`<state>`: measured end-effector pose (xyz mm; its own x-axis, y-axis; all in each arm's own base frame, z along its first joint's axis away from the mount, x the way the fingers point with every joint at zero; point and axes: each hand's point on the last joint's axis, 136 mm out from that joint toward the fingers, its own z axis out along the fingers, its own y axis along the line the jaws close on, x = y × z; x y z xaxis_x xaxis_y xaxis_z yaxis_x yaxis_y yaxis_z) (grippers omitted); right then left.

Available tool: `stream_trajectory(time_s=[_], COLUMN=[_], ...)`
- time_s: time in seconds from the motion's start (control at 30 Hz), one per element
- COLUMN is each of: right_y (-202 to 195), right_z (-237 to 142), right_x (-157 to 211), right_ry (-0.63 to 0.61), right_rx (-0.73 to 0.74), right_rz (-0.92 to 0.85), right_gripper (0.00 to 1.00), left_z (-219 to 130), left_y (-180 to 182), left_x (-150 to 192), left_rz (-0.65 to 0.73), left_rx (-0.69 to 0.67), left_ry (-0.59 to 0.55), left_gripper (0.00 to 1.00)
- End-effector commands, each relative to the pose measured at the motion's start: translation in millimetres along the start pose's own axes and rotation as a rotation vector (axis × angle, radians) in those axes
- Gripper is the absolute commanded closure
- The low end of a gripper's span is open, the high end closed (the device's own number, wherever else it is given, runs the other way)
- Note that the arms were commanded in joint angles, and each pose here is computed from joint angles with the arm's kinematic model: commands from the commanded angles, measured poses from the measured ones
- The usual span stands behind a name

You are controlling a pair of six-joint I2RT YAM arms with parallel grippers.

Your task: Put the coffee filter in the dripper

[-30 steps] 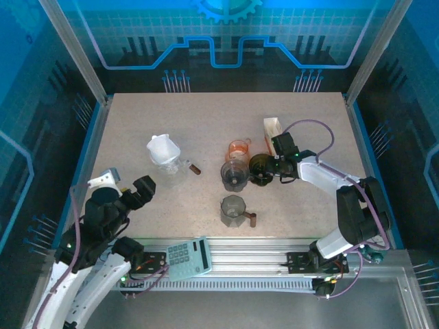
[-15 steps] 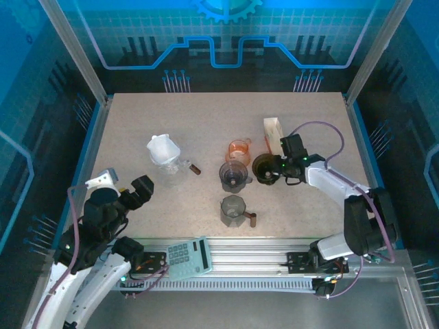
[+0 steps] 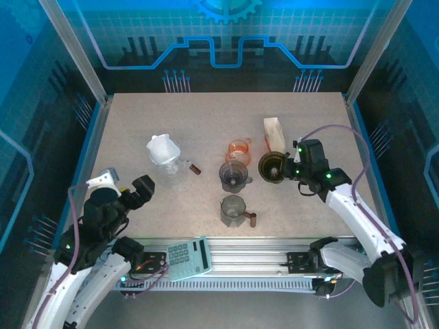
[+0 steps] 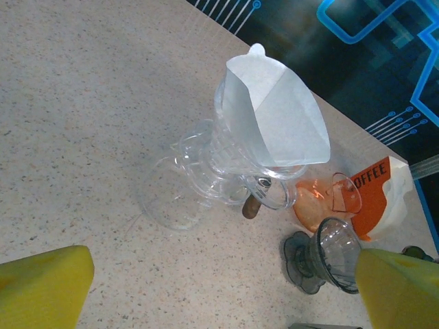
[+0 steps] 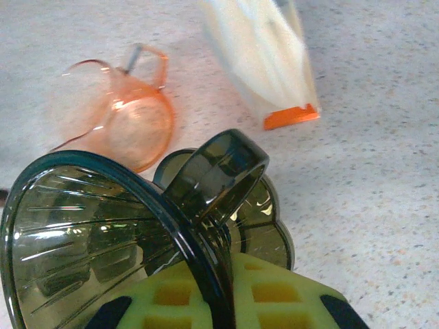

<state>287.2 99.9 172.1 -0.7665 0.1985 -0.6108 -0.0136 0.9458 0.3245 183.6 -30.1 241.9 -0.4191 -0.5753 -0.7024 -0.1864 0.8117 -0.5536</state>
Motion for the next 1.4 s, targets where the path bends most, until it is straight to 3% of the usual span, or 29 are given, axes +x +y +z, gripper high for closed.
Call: stream_trajectory(time_s=[0.0, 0.13, 0.3, 0.53, 1.1, 1.2, 1.37], right_y=[47, 95, 128, 137, 141, 141, 140], right_z=[-26, -45, -52, -38, -20, -18, -17], right_x=[9, 31, 60, 93, 108, 106, 104], right_ry=[0.073, 0.169, 0.285, 0.400, 0.468, 0.461, 0.453], right_rx=[-0.190, -0.346, -0.421, -0.403, -0.349, -0.338, -0.329], right_rz=[-0.070, -0.155, -0.212, -0.252, -0.291, -0.294, -0.303], right_gripper=[1.00, 1.00, 1.00, 1.00, 1.00, 0.94, 0.61], left_z=[7, 13, 14, 13, 17, 18, 18], left_y=[-7, -10, -11, -10, -8, -8, -10], left_x=[7, 12, 14, 14, 19, 20, 21], left_rz=[0.004, -0.007, -0.013, -0.011, -0.010, -0.011, -0.010], left_rx=[0.035, 0.043, 0.048, 0.047, 0.041, 0.041, 0.052], left_ry=[0.028, 0.055, 0.064, 0.066, 0.078, 0.079, 0.086], left_gripper=[0.01, 0.01, 0.01, 0.01, 0.01, 0.01, 0.01])
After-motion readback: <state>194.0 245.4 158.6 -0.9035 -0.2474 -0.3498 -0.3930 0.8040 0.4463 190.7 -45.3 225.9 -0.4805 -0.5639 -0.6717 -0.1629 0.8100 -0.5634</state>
